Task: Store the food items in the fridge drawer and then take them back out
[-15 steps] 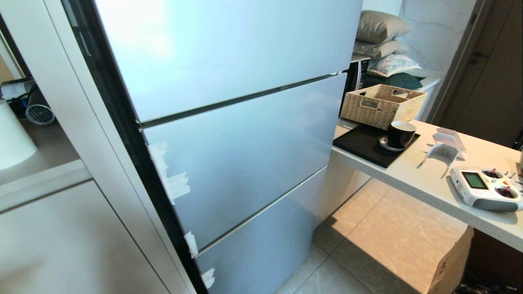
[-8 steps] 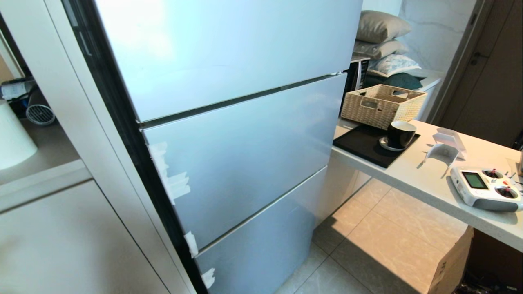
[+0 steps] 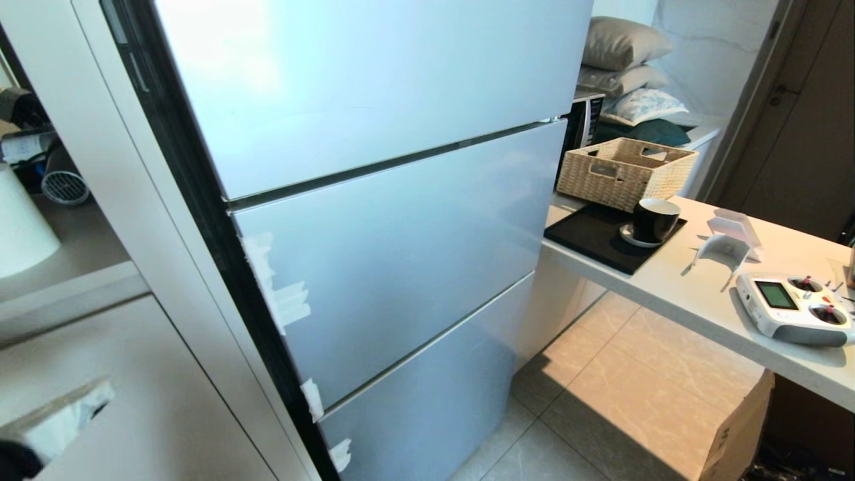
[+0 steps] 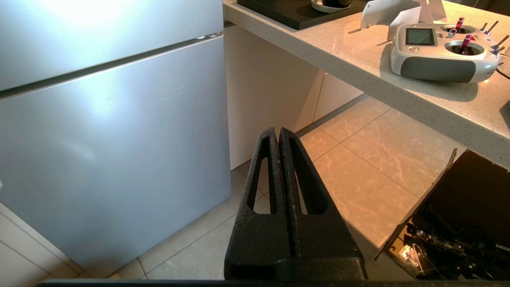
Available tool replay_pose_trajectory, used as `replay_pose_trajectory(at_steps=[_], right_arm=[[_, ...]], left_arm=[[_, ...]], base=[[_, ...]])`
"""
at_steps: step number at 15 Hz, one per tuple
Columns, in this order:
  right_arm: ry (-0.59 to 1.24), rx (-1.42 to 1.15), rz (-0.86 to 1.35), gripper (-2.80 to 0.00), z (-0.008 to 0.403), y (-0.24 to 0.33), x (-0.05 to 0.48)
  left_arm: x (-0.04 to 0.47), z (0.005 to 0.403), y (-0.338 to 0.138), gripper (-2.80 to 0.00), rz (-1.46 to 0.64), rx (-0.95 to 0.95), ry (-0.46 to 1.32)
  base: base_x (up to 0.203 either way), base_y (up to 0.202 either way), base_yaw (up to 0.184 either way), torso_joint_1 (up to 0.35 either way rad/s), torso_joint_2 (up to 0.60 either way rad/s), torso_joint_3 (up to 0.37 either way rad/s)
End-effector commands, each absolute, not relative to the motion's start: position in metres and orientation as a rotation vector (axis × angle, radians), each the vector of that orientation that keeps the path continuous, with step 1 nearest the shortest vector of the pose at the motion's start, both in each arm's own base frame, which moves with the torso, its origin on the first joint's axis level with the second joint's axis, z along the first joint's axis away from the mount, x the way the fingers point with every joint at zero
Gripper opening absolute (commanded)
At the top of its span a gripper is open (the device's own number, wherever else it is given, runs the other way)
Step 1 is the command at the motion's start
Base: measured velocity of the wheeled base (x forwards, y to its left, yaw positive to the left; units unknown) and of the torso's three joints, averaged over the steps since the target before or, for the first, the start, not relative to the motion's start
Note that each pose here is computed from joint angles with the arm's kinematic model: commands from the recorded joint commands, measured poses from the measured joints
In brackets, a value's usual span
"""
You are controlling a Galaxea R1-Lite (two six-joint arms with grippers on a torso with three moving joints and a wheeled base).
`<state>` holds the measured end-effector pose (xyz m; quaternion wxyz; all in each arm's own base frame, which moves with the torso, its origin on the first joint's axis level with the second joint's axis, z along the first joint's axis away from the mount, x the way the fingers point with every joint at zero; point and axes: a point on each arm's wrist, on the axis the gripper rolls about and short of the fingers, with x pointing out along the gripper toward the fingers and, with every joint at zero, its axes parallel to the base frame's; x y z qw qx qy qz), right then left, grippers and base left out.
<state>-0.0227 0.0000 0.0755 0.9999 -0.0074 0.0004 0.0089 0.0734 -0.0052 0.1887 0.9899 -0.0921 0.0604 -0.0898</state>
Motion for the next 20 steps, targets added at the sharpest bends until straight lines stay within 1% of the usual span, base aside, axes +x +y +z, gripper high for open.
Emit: replay_pose_trajectory(at_steps=[1, 2, 3, 6, 12, 17, 20], right_arm=[[0.001, -0.015, 0.018, -2.8, 0.076, 0.0, -0.023], [0.001, -0.015, 0.018, -2.8, 0.076, 0.0, -0.023], [0.001, -0.015, 0.018, -2.8, 0.076, 0.0, -0.023], [0.001, -0.015, 0.018, -2.8, 0.076, 0.0, -0.023], [0.001, -0.015, 0.018, -2.8, 0.076, 0.0, -0.023], [0.001, -0.015, 0.018, -2.8, 0.076, 0.0, -0.023], [0.001, -0.015, 0.018, -2.8, 0.076, 0.0, -0.023]], left_arm=[[0.129, 0.184, -0.014, -2.8, -0.231, -0.239, 0.213], [0.139, 0.189, -0.021, -2.8, -0.279, -0.272, 0.194], [0.149, 0.192, -0.026, -2.8, -0.284, -0.289, 0.192], [0.171, 0.199, -0.03, -2.8, -0.25, -0.306, 0.167], [0.211, 0.192, -0.035, -2.8, -0.158, -0.336, 0.165], [0.231, 0.187, -0.036, -2.8, -0.095, -0.342, 0.103], [0.235, 0.187, -0.039, -2.8, -0.098, -0.343, 0.087]], base=[[0.0, 0.0, 0.0, 0.0, 0.0, 0.0], [0.0, 0.0, 0.0, 0.0, 0.0, 0.0], [0.0, 0.0, 0.0, 0.0, 0.0, 0.0], [0.0, 0.0, 0.0, 0.0, 0.0, 0.0], [0.0, 0.0, 0.0, 0.0, 0.0, 0.0], [0.0, 0.0, 0.0, 0.0, 0.0, 0.0], [0.0, 0.0, 0.0, 0.0, 0.0, 0.0]])
